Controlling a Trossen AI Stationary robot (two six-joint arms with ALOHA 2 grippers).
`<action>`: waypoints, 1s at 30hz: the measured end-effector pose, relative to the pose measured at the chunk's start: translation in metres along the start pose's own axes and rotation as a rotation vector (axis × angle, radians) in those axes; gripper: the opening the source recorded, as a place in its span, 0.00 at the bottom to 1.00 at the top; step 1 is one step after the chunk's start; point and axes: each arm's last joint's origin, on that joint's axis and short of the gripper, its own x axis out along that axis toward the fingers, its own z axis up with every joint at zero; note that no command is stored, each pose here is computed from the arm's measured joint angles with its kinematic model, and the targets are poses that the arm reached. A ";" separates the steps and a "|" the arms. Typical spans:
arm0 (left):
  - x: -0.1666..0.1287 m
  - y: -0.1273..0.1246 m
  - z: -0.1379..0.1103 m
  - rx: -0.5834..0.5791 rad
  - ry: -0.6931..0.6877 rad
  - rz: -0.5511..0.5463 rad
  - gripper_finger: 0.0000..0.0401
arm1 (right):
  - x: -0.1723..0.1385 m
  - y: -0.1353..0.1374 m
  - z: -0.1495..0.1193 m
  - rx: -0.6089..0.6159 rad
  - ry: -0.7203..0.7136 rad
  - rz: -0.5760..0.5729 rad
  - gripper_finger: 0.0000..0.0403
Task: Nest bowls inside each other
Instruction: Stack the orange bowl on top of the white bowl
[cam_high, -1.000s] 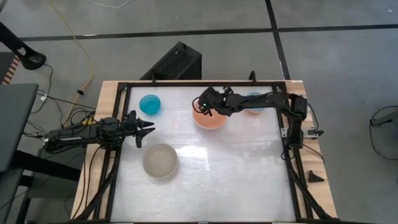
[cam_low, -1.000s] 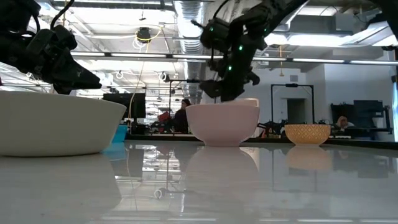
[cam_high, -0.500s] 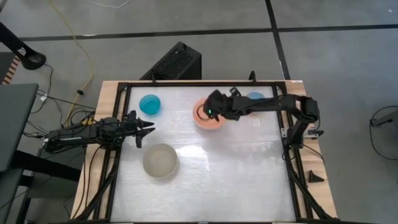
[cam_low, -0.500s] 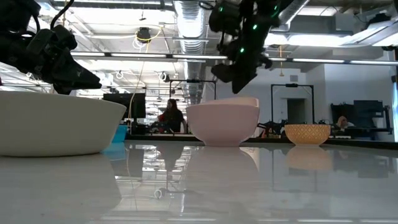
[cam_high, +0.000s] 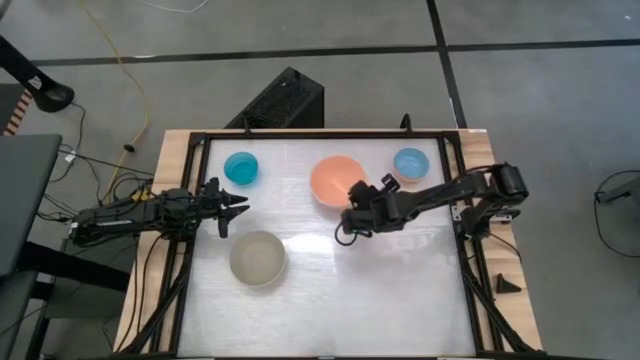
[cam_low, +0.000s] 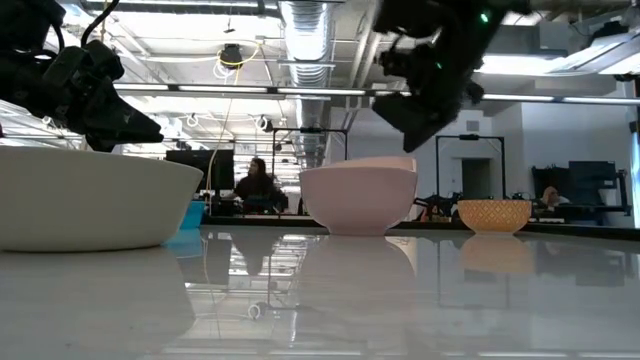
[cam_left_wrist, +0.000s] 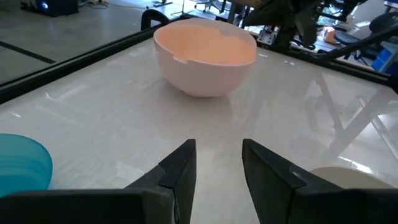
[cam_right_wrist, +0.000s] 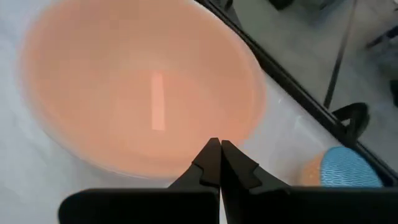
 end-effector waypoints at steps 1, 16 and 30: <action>0.000 0.000 0.000 0.000 0.000 0.000 0.30 | 0.001 0.000 -0.004 0.016 -0.012 0.011 0.06; 0.000 0.000 0.000 0.000 0.000 0.000 0.30 | 0.009 -0.012 -0.010 0.047 -0.034 0.031 0.06; 0.000 0.000 0.000 0.000 0.000 0.000 0.30 | 0.032 -0.019 0.007 0.070 -0.039 0.052 0.06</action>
